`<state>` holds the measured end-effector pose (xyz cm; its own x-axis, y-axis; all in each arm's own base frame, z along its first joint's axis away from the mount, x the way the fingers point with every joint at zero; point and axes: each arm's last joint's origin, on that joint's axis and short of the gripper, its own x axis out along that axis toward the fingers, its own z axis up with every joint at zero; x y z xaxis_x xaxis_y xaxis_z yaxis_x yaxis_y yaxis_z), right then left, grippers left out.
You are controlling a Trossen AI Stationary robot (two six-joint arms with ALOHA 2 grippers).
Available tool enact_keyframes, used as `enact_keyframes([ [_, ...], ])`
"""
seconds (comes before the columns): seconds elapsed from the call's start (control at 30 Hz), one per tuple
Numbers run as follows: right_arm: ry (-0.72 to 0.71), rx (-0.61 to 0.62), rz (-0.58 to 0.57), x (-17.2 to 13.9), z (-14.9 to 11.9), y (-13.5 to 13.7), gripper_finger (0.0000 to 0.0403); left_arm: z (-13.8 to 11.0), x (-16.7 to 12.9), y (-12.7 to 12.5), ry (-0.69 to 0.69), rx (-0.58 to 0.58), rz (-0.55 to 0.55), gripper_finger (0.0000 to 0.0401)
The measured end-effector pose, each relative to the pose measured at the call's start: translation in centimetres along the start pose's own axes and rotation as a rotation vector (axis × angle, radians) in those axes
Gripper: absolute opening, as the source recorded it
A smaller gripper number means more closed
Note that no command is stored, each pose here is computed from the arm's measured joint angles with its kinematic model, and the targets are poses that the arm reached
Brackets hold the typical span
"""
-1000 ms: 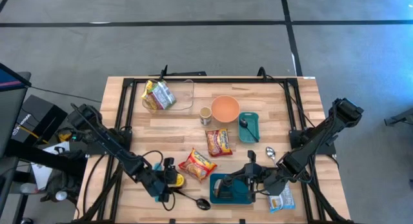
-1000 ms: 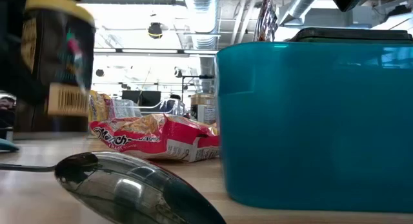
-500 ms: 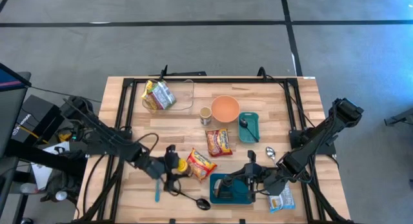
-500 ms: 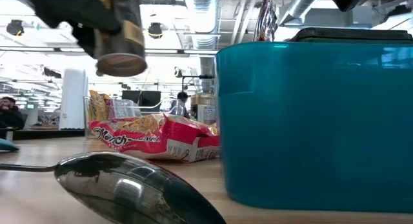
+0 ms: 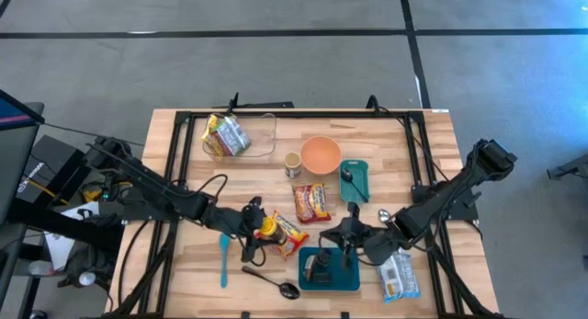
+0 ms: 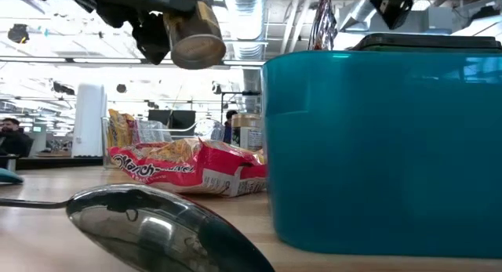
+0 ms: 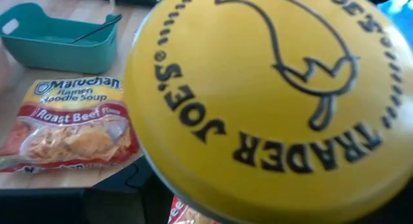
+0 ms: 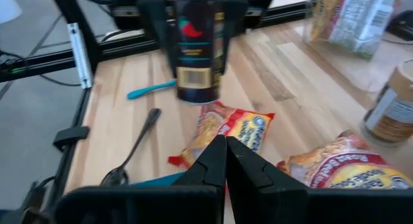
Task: Pick & Place Food Item
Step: Put the yellow seasoning bottle into the blue bin
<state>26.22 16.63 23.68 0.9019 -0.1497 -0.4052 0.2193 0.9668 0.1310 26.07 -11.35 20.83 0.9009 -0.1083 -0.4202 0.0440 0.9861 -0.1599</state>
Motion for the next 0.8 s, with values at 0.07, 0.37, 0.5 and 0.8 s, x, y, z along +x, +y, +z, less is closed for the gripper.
enact_keyframes([
  [0.07, -0.002, 0.009, -0.019, 0.4, 0.3, -0.5, 0.0001, 0.1, 0.1, 0.3, -0.004, -0.004, 0.000, 0.0216],
  [0.37, 0.007, 0.038, -0.049, 1.6, 1.0, -2.0, 0.0001, 0.2, 1.8, 1.2, 0.018, -0.020, -0.008, 0.0216],
  [0.5, 0.036, 0.035, -0.009, 1.9, 1.0, -2.2, 0.0001, 0.7, 3.3, 1.2, 0.038, 0.000, -0.024, 0.0216],
  [0.8, 0.076, 0.025, 0.036, 1.8, 0.8, -2.0, 0.0001, 2.6, 6.3, 1.0, 0.074, 0.033, -0.050, 0.0216],
])
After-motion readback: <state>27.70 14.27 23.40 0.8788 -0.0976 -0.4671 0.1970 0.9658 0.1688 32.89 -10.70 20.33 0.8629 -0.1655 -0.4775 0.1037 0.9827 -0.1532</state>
